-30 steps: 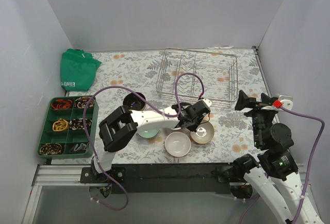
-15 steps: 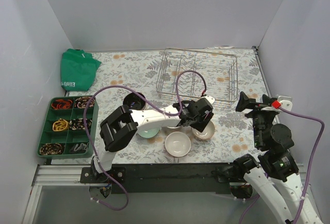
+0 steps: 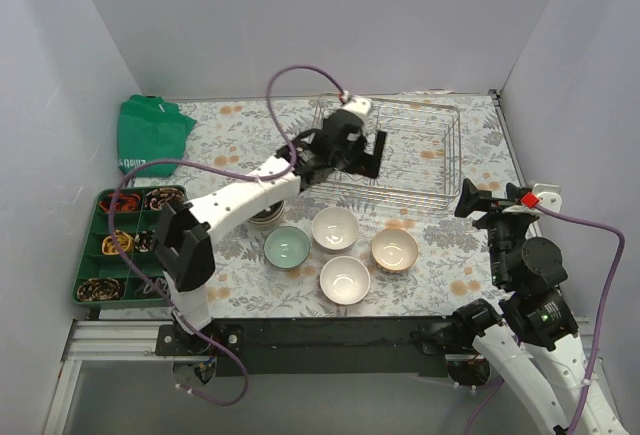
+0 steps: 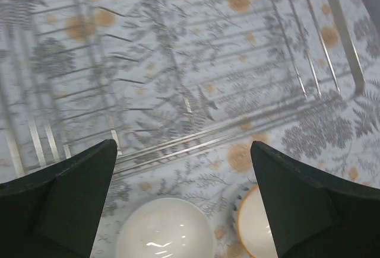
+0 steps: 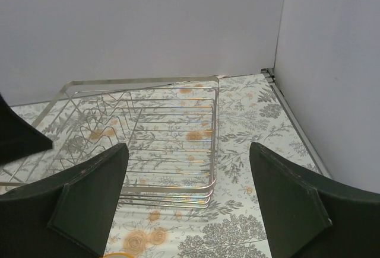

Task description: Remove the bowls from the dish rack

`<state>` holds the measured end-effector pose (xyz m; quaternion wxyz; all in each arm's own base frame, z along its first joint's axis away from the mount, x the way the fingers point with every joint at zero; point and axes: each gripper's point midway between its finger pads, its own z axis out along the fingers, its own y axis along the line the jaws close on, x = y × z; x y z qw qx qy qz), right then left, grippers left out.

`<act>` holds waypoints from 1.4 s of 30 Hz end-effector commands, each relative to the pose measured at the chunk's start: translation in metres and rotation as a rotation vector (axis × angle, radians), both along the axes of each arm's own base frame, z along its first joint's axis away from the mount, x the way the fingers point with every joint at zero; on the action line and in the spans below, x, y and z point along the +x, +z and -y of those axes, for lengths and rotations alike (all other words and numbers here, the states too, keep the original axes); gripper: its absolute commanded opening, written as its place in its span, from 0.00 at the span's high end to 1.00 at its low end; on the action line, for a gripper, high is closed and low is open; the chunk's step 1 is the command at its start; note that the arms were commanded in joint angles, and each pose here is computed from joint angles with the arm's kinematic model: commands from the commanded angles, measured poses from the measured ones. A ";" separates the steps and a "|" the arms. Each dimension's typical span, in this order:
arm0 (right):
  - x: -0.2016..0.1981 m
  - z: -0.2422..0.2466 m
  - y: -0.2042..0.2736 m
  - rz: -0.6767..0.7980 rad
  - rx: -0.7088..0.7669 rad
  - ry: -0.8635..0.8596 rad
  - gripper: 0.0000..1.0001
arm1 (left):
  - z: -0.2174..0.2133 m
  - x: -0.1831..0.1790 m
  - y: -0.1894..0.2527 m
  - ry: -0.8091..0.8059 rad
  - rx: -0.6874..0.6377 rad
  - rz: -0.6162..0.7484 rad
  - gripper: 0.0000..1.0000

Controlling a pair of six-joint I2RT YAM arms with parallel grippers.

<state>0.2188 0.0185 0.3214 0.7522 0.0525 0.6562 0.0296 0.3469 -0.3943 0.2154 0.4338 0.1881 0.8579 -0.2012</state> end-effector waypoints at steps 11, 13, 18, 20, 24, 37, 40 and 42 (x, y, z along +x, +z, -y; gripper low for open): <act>-0.004 0.013 0.008 0.020 -0.061 -0.054 0.09 | -0.291 -0.010 0.133 0.617 -0.246 0.286 0.02; -0.007 0.017 0.007 0.019 -0.067 -0.067 0.09 | -0.314 -0.029 0.139 0.684 -0.244 0.340 0.02; -0.021 0.028 0.006 0.043 -0.064 -0.093 0.09 | -0.356 -0.093 0.145 0.734 -0.284 0.465 0.02; -0.027 0.033 0.003 0.046 -0.059 -0.101 0.09 | -0.367 -0.118 0.152 0.728 -0.327 0.533 0.02; -0.036 0.040 -0.005 0.052 -0.052 -0.113 0.09 | -0.381 -0.147 0.143 0.738 -0.382 0.585 0.02; -0.050 0.050 -0.037 0.086 -0.022 -0.132 0.09 | -0.393 -0.186 0.138 0.722 -0.505 0.675 0.02; -0.051 0.050 -0.040 0.096 -0.005 -0.132 0.09 | -0.392 -0.184 0.131 0.725 -0.524 0.669 0.02; -0.049 0.049 -0.044 0.087 -0.006 -0.133 0.09 | -0.390 -0.182 0.125 0.724 -0.535 0.665 0.02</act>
